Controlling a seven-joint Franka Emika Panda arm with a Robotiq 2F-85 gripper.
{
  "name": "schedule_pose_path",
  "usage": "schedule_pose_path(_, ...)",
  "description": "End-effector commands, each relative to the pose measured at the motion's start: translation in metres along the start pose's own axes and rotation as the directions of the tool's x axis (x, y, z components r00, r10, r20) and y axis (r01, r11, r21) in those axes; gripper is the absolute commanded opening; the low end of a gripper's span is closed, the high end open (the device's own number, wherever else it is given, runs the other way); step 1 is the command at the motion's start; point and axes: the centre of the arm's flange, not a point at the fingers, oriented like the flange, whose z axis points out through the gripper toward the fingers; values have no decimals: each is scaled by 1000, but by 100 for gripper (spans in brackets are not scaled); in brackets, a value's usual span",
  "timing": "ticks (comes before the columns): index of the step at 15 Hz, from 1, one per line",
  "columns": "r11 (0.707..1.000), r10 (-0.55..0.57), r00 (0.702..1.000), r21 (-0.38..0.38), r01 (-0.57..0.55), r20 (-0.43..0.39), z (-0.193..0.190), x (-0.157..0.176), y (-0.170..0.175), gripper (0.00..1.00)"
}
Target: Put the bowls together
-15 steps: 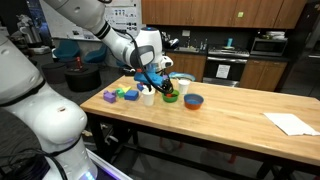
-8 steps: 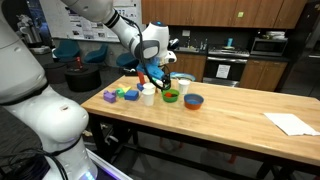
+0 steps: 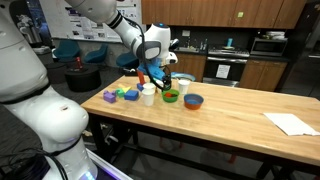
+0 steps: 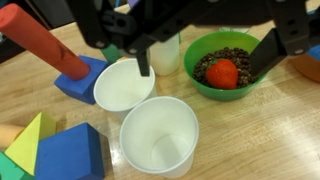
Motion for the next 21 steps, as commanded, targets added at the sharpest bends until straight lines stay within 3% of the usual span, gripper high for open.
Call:
schedule_pose_path(1,990,122,992,-70,-125,-43,5,0,2,100)
schedule_pose_path(6,933,279,947,-186,-307,-161,10,6,-1,100)
schedule_pose_path(12,889,328,936,-294,-352,-130,26,20,0,100)
schedule_pose_path(21,851,431,901,-308,-425,-52,57,65,11,100)
